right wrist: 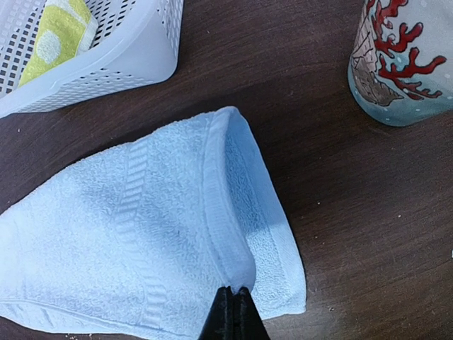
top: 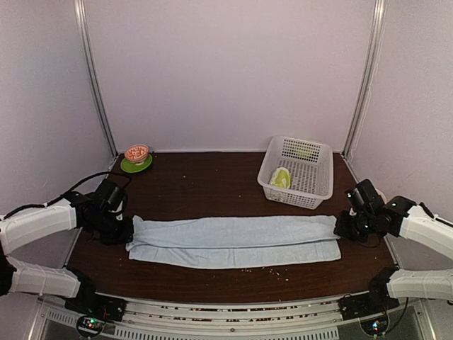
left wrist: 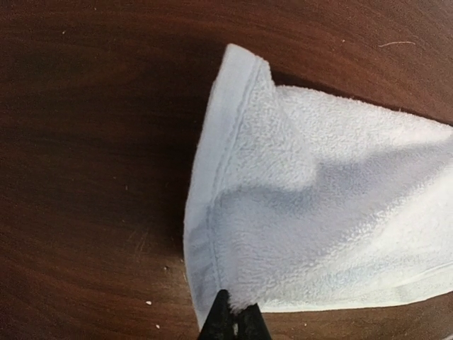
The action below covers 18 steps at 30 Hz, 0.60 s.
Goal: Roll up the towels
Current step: Smooth out the towel at the center of the board.
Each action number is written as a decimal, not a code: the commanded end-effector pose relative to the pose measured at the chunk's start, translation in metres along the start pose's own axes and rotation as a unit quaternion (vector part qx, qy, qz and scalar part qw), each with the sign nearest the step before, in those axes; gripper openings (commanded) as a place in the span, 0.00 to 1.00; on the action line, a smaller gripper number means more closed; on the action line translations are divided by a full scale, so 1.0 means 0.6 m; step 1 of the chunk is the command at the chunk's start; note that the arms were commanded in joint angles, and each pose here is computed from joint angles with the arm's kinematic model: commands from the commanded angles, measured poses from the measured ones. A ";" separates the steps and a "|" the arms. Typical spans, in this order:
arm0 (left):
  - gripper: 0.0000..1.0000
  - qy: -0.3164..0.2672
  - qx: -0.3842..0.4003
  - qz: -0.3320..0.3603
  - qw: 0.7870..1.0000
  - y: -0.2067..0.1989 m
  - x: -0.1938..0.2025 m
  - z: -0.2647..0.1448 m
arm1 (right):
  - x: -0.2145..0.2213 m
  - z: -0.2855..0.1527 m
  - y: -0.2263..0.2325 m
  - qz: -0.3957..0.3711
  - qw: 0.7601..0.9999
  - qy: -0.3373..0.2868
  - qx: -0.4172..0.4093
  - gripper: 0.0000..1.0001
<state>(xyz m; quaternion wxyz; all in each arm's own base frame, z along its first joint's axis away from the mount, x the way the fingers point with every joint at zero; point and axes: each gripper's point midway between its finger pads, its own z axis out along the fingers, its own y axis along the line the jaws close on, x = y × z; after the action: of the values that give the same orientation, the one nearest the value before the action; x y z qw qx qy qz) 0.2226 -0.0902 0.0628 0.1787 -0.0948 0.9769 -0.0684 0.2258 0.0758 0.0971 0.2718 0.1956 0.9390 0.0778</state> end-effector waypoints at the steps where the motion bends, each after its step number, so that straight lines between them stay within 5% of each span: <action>1: 0.00 -0.007 0.025 0.003 1.000 -0.014 -0.005 -0.031 | -0.009 -0.021 -0.009 -0.005 1.000 -0.007 0.005 0.00; 18: 0.00 0.041 0.043 0.008 0.998 -0.024 0.026 -0.014 | 0.037 -0.008 -0.045 -0.004 0.999 0.027 0.019 0.00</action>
<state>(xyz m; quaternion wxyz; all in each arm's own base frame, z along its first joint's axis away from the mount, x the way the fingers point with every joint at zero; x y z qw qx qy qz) 0.2075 -0.1025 0.0757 0.1534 -0.0821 0.9786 -0.1101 0.2026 0.0631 0.0987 0.2616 0.1907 0.9432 0.0741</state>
